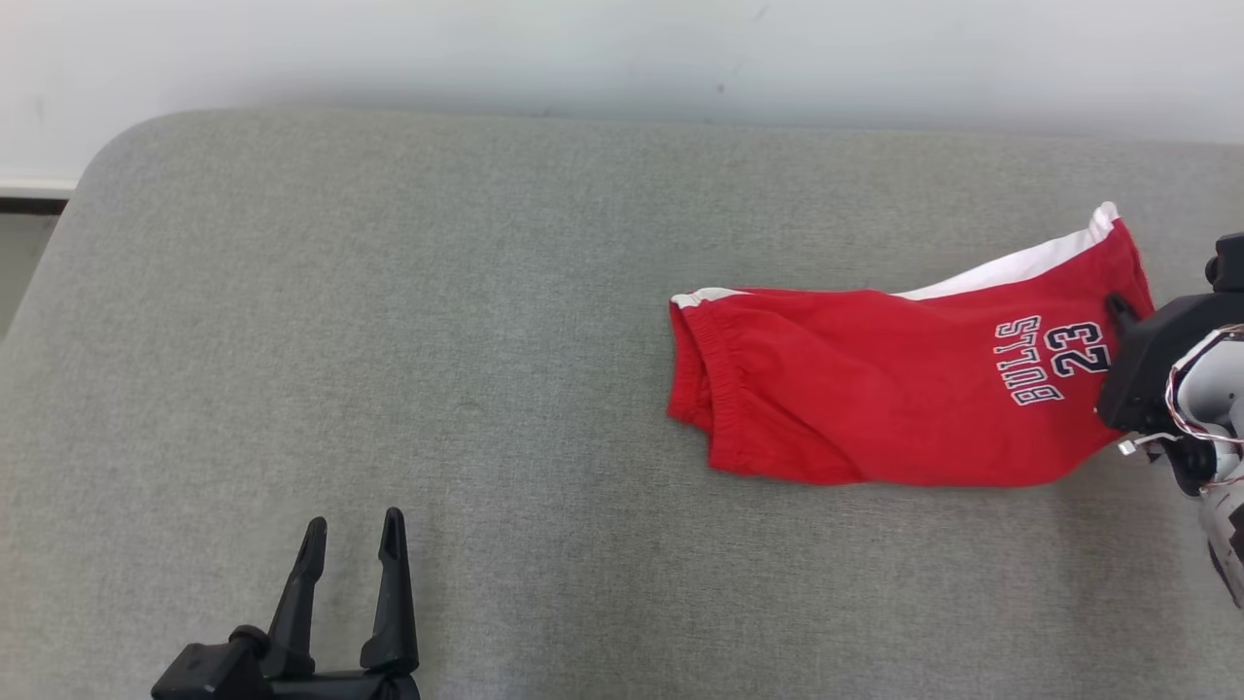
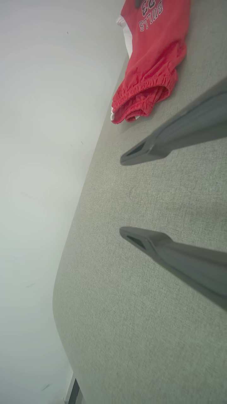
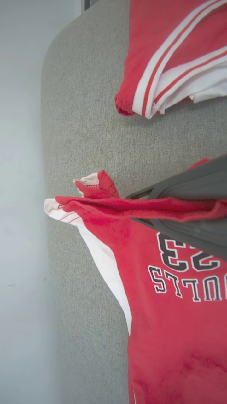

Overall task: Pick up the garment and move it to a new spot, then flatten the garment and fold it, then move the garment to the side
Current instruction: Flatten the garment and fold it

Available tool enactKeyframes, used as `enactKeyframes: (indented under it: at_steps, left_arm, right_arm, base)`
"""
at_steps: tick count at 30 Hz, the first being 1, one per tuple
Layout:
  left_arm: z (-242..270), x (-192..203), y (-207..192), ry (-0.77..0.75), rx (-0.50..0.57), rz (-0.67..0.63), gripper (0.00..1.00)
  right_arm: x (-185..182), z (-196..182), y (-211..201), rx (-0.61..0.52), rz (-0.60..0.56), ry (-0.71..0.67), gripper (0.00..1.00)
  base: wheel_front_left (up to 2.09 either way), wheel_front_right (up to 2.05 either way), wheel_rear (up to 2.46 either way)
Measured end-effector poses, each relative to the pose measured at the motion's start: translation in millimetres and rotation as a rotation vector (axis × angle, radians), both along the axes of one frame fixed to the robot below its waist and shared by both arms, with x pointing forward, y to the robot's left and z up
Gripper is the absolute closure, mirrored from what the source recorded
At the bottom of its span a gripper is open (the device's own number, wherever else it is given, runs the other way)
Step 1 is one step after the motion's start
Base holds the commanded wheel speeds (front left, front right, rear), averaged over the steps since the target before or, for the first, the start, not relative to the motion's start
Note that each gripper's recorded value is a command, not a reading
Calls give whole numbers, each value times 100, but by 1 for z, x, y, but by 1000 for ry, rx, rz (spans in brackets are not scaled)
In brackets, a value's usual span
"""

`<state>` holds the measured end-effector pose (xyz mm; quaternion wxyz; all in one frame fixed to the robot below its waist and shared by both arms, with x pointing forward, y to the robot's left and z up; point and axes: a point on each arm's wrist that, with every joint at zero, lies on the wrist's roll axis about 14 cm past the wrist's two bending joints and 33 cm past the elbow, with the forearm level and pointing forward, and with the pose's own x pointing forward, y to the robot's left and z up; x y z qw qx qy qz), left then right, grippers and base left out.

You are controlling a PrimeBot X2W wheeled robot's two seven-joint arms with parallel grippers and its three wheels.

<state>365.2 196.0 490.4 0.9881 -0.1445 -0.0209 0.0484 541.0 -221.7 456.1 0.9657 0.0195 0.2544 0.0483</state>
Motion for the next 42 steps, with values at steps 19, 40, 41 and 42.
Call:
enactKeyframes:
  at_steps: [19,40,41,42]
  left_arm:
    - [9,-8,-4,-29,-15,-10,0]
    - [2,-20,11,-2,-19,44,0]
    - [3,-20,11,-5,-19,42,0]
    - [4,-20,10,-8,-18,40,0]
  right_arm:
    - [-10,54,132,14,324,-93,100]
    - [-25,28,232,166,439,-30,0]
    - [-23,37,232,192,430,-61,0]
    - [-20,47,232,213,422,-94,0]
  base:
    - [0,0,0]
    - [0,0,0]
    - [0,0,0]
    - [0,0,0]
